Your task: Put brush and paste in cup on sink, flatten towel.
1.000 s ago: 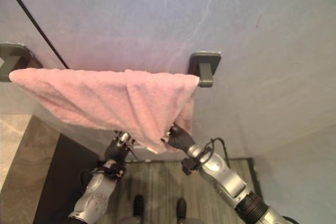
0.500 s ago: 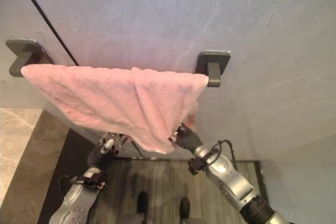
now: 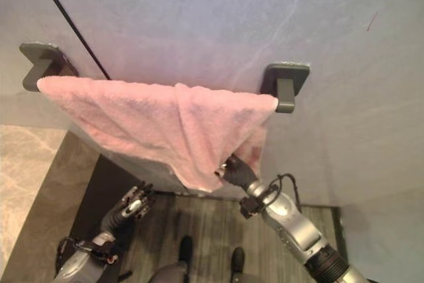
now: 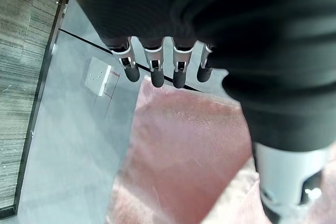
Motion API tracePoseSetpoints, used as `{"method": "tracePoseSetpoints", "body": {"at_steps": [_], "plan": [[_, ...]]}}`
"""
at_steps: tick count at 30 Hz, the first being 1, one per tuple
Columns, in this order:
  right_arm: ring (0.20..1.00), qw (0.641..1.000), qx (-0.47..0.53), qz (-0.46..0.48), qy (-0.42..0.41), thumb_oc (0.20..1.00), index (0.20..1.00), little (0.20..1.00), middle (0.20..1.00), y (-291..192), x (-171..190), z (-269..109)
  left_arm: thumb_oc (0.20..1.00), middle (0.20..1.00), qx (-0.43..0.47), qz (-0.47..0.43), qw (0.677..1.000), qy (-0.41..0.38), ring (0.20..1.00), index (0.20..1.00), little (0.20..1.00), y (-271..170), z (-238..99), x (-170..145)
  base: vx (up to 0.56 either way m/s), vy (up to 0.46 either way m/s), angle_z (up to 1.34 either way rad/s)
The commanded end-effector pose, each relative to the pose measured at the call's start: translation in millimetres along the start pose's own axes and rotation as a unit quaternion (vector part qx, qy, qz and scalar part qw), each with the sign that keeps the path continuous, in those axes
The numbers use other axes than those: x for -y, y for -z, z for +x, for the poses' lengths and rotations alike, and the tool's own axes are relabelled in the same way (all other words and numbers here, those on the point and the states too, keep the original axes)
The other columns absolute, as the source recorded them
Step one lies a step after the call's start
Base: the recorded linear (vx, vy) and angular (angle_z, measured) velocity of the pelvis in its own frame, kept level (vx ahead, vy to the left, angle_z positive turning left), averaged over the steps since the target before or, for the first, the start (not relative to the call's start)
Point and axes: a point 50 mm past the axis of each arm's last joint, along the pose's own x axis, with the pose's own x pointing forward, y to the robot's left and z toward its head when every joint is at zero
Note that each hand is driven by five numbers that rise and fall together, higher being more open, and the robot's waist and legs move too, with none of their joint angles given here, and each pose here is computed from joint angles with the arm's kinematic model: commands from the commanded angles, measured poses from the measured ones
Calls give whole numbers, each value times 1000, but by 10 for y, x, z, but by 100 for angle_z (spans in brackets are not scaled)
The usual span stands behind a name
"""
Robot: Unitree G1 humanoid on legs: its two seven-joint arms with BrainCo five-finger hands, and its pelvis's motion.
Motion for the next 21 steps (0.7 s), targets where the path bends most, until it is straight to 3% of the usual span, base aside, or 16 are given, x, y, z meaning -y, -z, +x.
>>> {"method": "tracePoseSetpoints", "body": {"at_steps": [1,2,7,10,19,21], "plan": [[200,997,66,-21,-18,200,200,200,200,-252,-48,29,1000,1000,15,29,998,54,1000,1000,1000,-191,-13,84,-20,-22,4],[200,997,67,-21,-15,200,200,200,200,-255,-37,29,947,947,13,33,998,60,947,947,947,-202,-19,93,0,0,0],[200,998,62,-12,-12,200,200,200,200,-211,-41,14,887,887,14,34,996,79,887,887,887,-222,12,145,0,0,0],[200,998,58,-1,-10,200,200,200,200,-177,-55,-23,805,805,27,30,993,110,805,805,805,-259,122,293,3,-8,9],[200,998,59,2,5,200,200,200,200,-169,-18,-68,749,749,36,26,989,141,749,749,749,-273,210,444,2,-3,4],[200,998,59,5,5,200,200,200,200,-165,-22,-69,677,677,36,20,988,147,677,677,677,-267,235,477,10,-1,3]]}}
